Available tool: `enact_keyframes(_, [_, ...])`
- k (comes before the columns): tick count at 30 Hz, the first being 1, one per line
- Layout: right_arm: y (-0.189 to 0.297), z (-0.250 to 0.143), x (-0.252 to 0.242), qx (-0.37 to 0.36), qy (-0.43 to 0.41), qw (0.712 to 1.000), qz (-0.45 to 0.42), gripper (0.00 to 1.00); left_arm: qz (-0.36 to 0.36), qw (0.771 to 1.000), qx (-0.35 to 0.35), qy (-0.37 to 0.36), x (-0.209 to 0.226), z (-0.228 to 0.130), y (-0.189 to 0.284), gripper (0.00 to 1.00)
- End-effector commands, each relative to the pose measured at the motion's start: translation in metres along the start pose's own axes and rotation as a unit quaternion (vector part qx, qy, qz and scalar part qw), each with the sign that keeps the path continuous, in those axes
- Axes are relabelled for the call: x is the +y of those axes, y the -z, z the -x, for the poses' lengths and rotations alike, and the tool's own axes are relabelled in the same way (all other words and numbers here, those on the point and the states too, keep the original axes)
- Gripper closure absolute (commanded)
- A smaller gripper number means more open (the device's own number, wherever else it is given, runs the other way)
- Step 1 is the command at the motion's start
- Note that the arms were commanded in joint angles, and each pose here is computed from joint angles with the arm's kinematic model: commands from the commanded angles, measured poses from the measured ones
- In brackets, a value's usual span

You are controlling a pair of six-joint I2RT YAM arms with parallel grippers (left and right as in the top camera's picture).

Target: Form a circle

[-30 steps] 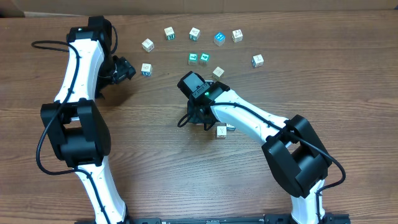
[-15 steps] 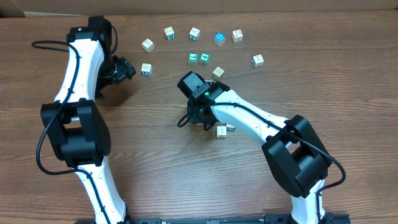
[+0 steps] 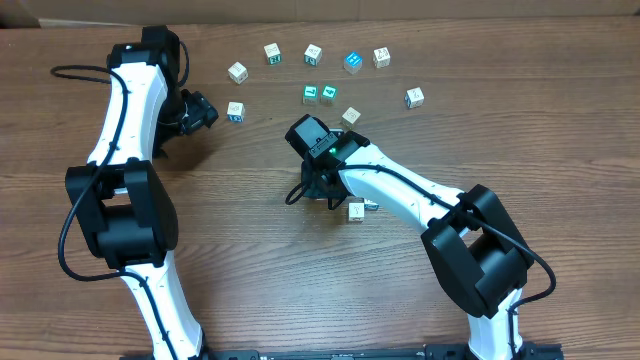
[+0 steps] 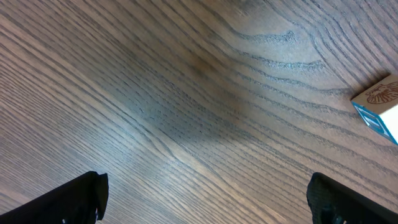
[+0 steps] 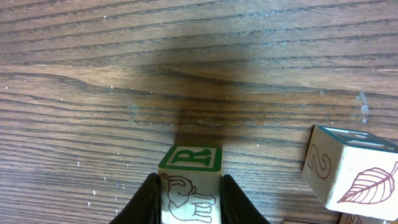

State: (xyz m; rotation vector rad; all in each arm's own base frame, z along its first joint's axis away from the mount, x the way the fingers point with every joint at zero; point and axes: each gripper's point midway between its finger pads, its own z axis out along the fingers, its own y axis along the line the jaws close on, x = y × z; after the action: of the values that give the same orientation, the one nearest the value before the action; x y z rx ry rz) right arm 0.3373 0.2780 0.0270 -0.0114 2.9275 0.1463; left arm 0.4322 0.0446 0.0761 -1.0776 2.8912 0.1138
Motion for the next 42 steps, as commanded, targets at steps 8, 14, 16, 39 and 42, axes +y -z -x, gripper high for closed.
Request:
enact_keyframes(8, [-0.007, -0.0034, -0.0063, 0.008, -0.001, 1.0, -0.012, 0.82, -0.005, 1.0, -0.006, -0.009, -0.0041, 0.0023, 0.0032, 0.0])
enact_keyframes(14, [-0.007, -0.0036, -0.0064, 0.008, -0.001, 1.0, -0.013, 0.82, -0.005, 1.0, -0.006, -0.009, -0.0041, 0.0023, 0.0032, 0.0])
enact_keyframes(16, [-0.007, -0.0036, -0.0064, 0.008, -0.001, 1.0, -0.013, 0.82, -0.005, 1.0, -0.005, -0.01, -0.004, 0.0023, 0.0031, 0.0])
enact_keyframes(39, [-0.0066, -0.0038, -0.0066, 0.009, -0.001, 1.0, -0.013, 0.81, -0.005, 1.0, -0.006, -0.009, -0.0041, 0.0023, 0.0032, 0.0])
enact_keyframes(42, [-0.0067, -0.0039, -0.0066, 0.009, -0.001, 1.0, -0.013, 0.72, -0.005, 1.0, -0.005, -0.01, -0.004, 0.0023, 0.0031, 0.0])
